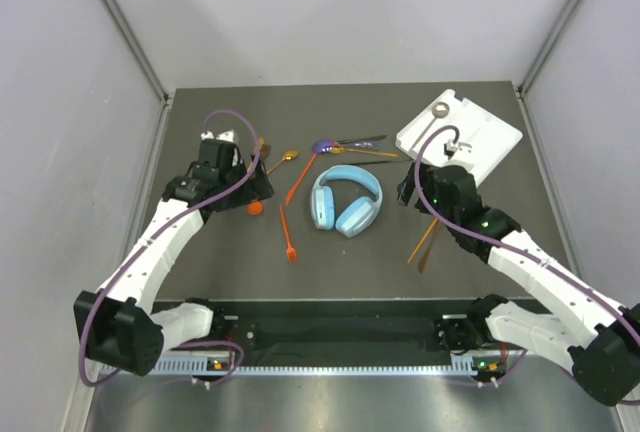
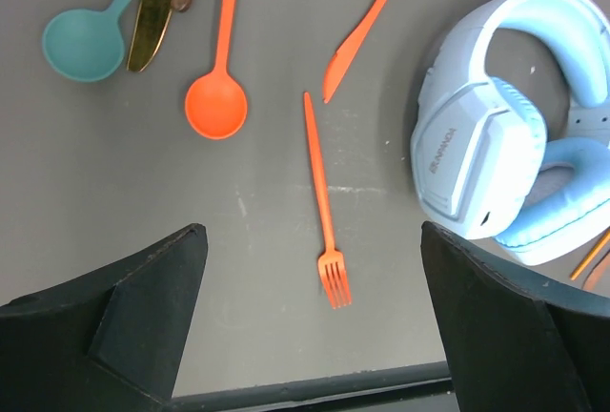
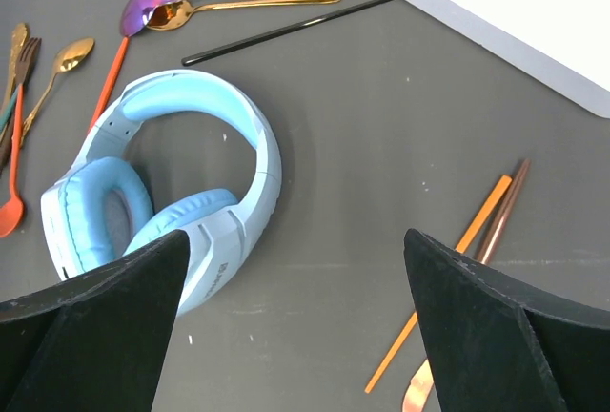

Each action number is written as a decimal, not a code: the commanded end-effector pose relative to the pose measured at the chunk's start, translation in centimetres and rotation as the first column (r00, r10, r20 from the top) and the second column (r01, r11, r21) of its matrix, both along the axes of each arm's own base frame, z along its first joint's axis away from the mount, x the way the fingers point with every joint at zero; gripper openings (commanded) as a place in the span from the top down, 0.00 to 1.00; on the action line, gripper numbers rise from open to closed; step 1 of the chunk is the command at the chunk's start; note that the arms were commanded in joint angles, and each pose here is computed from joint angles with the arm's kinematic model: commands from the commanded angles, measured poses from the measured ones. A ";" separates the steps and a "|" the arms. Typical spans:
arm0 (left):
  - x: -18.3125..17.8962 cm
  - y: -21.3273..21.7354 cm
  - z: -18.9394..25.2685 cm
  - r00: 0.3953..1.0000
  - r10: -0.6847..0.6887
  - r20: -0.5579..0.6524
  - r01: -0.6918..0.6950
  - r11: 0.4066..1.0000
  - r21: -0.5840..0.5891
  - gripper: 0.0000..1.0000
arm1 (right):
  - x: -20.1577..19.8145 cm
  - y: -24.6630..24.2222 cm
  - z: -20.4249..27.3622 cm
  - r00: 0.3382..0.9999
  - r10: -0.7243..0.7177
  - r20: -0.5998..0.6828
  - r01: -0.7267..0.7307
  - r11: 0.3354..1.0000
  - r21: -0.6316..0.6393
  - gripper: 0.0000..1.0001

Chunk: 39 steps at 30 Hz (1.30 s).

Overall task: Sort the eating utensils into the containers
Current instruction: Pick up the distractor from the center of the board.

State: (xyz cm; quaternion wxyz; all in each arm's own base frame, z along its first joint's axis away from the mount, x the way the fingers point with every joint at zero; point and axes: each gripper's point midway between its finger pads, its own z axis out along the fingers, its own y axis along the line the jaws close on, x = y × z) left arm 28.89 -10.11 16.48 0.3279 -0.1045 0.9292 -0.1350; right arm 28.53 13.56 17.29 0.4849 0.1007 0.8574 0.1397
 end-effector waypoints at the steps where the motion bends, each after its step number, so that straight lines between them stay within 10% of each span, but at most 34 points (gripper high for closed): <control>1: 0.8 -0.6 1.4 0.998 -0.010 0.069 0.013 0.999 -0.042 0.02 | 0.8 0.7 0.8 0.999 0.032 0.029 -0.032 0.999 0.002 0.05; 12: 0.0 1.4 1.0 0.999 0.027 0.047 -0.030 0.998 0.058 0.02 | 2.0 -2.3 2.1 0.998 -0.052 0.029 0.055 0.991 -0.125 0.09; 39: -1.1 1.2 0.5 0.997 0.042 0.071 -0.043 0.999 0.010 0.03 | 9.3 7.1 -9.0 0.902 0.210 -0.378 -0.187 0.978 0.097 0.18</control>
